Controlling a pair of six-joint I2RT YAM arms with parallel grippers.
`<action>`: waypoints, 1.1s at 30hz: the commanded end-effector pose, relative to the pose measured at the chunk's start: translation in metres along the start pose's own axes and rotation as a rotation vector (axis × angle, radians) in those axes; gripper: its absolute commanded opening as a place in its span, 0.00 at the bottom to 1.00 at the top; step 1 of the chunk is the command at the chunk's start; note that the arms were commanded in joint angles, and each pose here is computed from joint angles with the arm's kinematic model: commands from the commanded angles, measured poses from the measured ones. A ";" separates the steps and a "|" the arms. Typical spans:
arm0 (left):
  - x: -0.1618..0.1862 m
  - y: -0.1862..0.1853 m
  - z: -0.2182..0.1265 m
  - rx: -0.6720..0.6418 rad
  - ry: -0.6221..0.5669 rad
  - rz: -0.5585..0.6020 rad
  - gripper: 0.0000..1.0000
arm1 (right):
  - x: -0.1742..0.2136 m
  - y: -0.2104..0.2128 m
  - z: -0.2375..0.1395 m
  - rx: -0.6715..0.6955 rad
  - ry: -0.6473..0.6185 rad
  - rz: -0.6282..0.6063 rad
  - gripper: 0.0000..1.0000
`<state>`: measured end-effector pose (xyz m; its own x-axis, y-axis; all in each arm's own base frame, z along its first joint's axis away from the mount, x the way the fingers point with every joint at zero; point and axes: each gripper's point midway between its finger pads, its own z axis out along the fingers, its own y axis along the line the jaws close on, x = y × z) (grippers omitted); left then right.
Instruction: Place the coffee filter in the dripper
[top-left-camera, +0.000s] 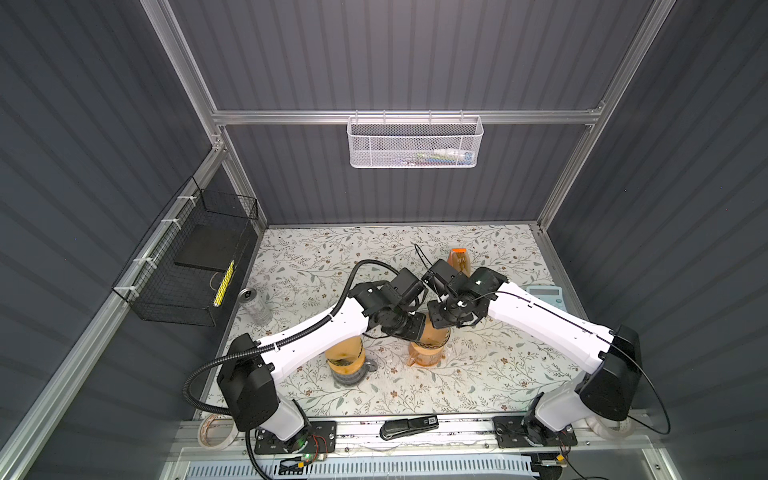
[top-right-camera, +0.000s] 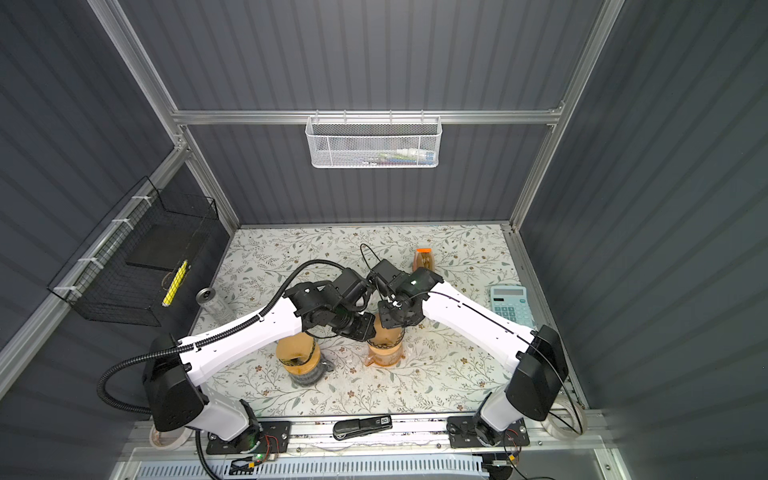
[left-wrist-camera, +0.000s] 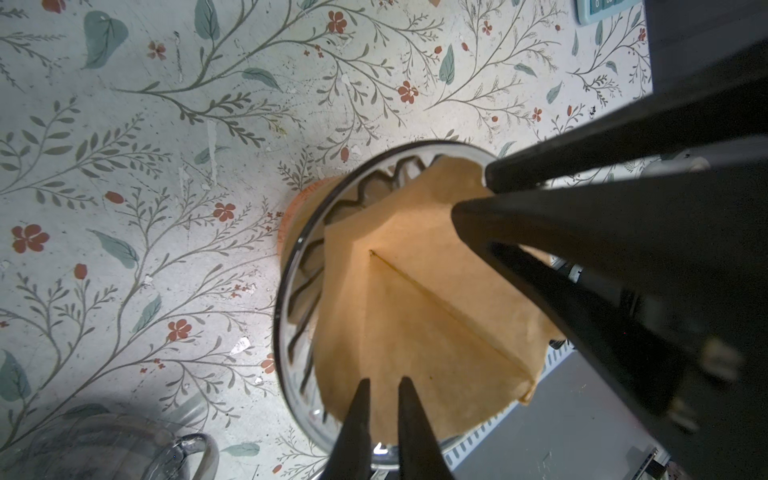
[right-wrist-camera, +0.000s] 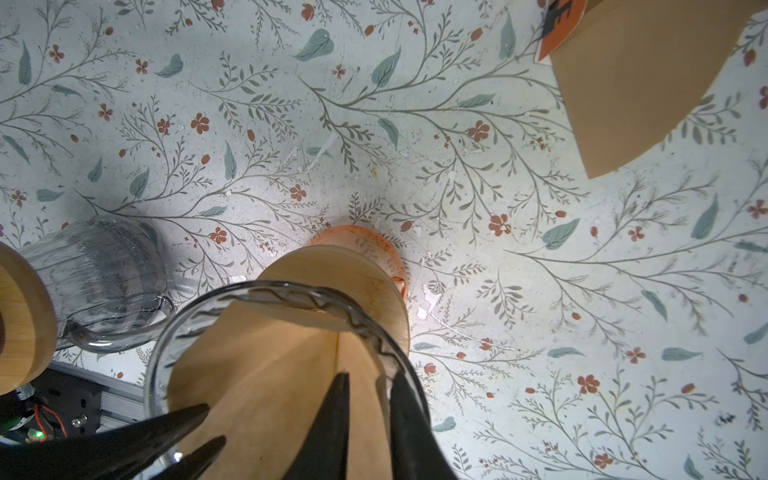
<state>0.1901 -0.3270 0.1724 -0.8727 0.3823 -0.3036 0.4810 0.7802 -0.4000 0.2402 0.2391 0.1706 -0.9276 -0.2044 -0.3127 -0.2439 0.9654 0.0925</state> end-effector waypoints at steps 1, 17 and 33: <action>-0.006 -0.006 -0.009 0.006 -0.026 0.010 0.15 | -0.001 -0.005 -0.016 0.013 -0.027 0.007 0.26; -0.017 -0.011 -0.022 0.015 -0.085 0.016 0.16 | -0.003 -0.006 -0.023 0.009 -0.051 0.013 0.30; -0.028 -0.015 -0.040 0.019 -0.159 0.017 0.17 | -0.008 -0.005 -0.038 -0.022 -0.092 0.031 0.32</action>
<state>0.2009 -0.3284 0.1973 -0.8550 0.3439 -0.3883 0.4915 0.7761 -0.3950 0.2388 0.2316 0.1923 -0.9145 -0.1762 -0.3643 -0.2298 0.9671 0.1090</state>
